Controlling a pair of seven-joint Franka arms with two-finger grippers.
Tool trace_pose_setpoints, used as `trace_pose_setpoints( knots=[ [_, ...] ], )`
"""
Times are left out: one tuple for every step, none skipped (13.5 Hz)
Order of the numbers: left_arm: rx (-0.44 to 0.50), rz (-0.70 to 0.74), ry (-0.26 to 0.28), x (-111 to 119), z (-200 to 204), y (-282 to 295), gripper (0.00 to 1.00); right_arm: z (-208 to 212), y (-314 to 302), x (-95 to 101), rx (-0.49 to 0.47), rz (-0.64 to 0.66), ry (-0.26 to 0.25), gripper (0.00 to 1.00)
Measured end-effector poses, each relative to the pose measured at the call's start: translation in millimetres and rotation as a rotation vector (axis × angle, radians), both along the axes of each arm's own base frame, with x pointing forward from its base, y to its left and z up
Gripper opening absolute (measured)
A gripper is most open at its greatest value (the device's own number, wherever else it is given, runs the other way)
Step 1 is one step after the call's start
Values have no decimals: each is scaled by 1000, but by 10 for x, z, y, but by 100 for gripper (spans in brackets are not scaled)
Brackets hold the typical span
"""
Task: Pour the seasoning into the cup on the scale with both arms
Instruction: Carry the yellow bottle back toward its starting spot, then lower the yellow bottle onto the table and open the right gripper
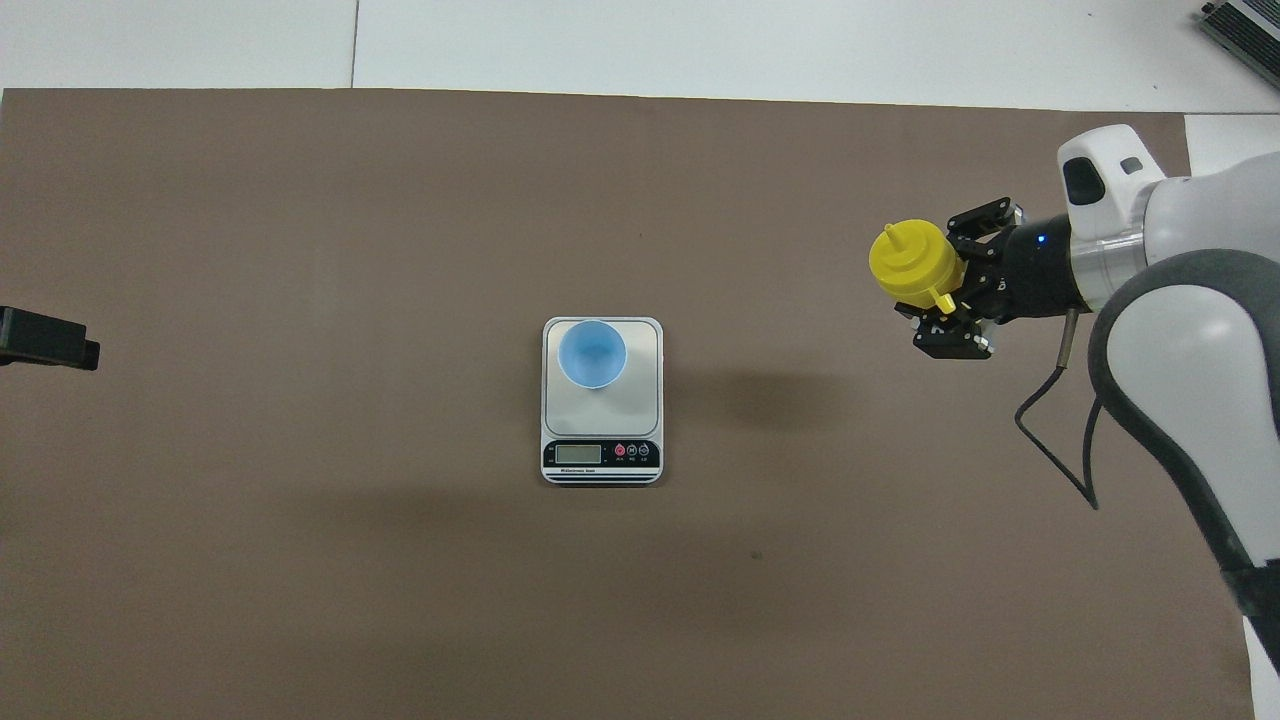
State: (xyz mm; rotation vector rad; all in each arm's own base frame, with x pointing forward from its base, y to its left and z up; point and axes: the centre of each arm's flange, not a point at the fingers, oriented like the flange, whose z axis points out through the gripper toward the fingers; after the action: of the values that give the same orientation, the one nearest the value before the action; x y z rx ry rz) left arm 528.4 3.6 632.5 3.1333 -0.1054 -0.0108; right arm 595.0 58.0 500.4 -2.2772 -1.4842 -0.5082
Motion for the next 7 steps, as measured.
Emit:
trace_pose_setpoints(
  knots=[
    [0,0,0,0,0,0,100,-140,-50,-19,54,-5,-14,46],
    [0,0,0,0,0,0,100,-315,-85,-48,103,-13,-29,46],
    [0,0,0,0,0,0,100,-481,-116,-85,144,-21,-42,46],
    [0,0,0,0,0,0,100,-636,-160,-129,180,-30,-57,46],
    [0,0,0,0,0,0,100,-787,-225,-182,215,-39,-70,46],
    [0,0,0,0,0,0,100,-914,-307,-235,247,-45,-86,46],
    [0,0,0,0,0,0,100,-1034,-409,-289,288,-56,-104,46]
  ],
)
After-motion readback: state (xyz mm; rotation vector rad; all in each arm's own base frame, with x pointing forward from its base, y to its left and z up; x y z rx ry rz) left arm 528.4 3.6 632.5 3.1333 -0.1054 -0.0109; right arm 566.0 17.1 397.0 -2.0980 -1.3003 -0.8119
